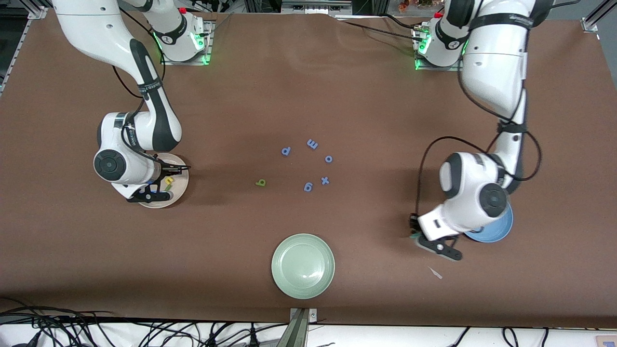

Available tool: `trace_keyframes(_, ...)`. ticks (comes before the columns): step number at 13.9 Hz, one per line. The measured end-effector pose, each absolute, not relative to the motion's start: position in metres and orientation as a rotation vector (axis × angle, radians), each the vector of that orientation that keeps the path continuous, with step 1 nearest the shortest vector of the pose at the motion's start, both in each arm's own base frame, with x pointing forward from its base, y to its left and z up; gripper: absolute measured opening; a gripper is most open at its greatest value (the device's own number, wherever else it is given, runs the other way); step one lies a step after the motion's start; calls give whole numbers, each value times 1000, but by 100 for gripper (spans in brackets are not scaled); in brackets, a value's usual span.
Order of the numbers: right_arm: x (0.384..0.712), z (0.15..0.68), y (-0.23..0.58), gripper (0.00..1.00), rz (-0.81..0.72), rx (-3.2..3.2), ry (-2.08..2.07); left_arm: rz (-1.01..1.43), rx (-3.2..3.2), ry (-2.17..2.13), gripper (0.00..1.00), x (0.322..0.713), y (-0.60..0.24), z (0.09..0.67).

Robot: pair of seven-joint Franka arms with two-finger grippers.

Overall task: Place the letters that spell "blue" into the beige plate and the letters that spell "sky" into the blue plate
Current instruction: 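Drop the cyan letter on the blue plate while the right gripper drops the e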

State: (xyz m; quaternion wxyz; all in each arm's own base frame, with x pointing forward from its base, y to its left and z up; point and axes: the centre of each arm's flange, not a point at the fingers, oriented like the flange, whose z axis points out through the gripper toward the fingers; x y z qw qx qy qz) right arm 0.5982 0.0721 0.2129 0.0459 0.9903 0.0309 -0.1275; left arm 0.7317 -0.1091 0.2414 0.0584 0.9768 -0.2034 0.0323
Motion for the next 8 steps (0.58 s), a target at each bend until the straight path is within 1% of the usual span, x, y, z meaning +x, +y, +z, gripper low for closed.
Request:
trace_keyframes(3,608,223,82,67,-341,3033,70,21,2948,-637,28,727,-20,254)
trace_keyframes(4,612,228,92,76,-319,3039,37,3,2942,-627,28,720,10,259)
trace_keyframes(6,613,234,126,99,-289,3055,-62,-30,2944,-605,28,702,64,267)
trace_keyframes(7,611,236,147,100,-283,3062,-123,-50,2948,-592,28,692,83,269)
trace_keyframes(8,607,237,169,100,-281,3067,-183,-64,2944,-574,33,682,94,269)
